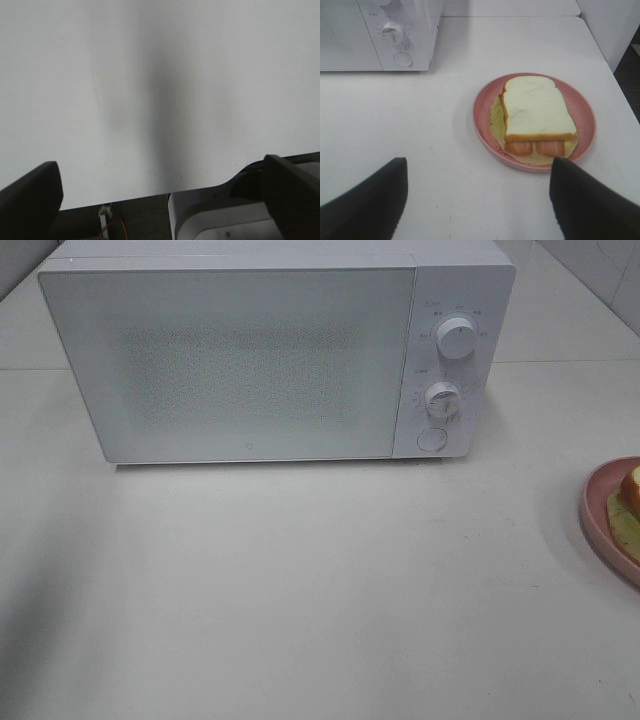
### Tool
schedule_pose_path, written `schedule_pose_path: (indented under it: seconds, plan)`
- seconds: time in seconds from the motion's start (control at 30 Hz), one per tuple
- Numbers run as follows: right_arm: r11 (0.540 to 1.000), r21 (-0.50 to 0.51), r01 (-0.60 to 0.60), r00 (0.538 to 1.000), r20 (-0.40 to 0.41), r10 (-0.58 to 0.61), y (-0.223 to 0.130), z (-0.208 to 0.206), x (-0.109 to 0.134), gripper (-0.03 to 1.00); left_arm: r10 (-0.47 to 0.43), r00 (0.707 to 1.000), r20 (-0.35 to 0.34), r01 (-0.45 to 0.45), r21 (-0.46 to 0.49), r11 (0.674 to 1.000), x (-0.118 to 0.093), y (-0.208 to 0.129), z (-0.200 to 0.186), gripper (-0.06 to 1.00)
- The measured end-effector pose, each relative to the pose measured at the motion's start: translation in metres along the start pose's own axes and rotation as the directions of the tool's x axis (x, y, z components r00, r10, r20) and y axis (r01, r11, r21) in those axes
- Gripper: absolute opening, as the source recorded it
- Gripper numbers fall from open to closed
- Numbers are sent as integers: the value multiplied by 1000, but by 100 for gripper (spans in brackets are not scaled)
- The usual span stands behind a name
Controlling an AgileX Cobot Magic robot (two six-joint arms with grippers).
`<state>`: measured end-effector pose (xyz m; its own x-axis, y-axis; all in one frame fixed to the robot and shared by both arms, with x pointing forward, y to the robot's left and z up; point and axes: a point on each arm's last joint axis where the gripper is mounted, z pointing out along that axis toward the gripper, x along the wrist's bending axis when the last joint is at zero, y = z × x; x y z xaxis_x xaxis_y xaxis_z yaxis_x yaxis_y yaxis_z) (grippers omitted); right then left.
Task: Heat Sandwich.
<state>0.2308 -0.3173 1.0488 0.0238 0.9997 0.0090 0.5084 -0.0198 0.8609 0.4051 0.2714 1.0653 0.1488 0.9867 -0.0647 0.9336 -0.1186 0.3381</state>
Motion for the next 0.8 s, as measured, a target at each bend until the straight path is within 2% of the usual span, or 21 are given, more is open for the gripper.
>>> schedule_pose_path:
  seconds: [0.1,0.3,0.47,0.5,0.57,0.6,0.63,0.8]
  plan:
    - [1000,0,0,1000,0,0,0,0,0,76,17,999,-28,-20,-107,994,2,-23,-19,99]
    - [1000,0,0,1000,0,0,0,0,0,76,25,999,-46,-34,-188,982,4,-55,-24,99]
    - [1000,0,0,1000,0,0,0,0,0,76,27,999,-47,-41,-320,947,5,-104,-20,99]
    - [1000,0,0,1000,0,0,0,0,0,76,27,999,-47,-41,-320,947,5,-104,-20,99]
    - [1000,0,0,1000,0,0,0,0,0,76,28,998,-48,-43,-360,932,5,-115,-20,99]
    - [1000,0,0,1000,0,0,0,0,0,76,28,998,-48,-46,-406,913,5,-121,-23,99]
    - [1000,0,0,1000,0,0,0,0,0,76,28,998,-48,-46,-406,913,5,-121,-23,99]
    - [1000,0,0,1000,0,0,0,0,0,76,30,998,-50,-51,-514,856,4,-135,-34,99]
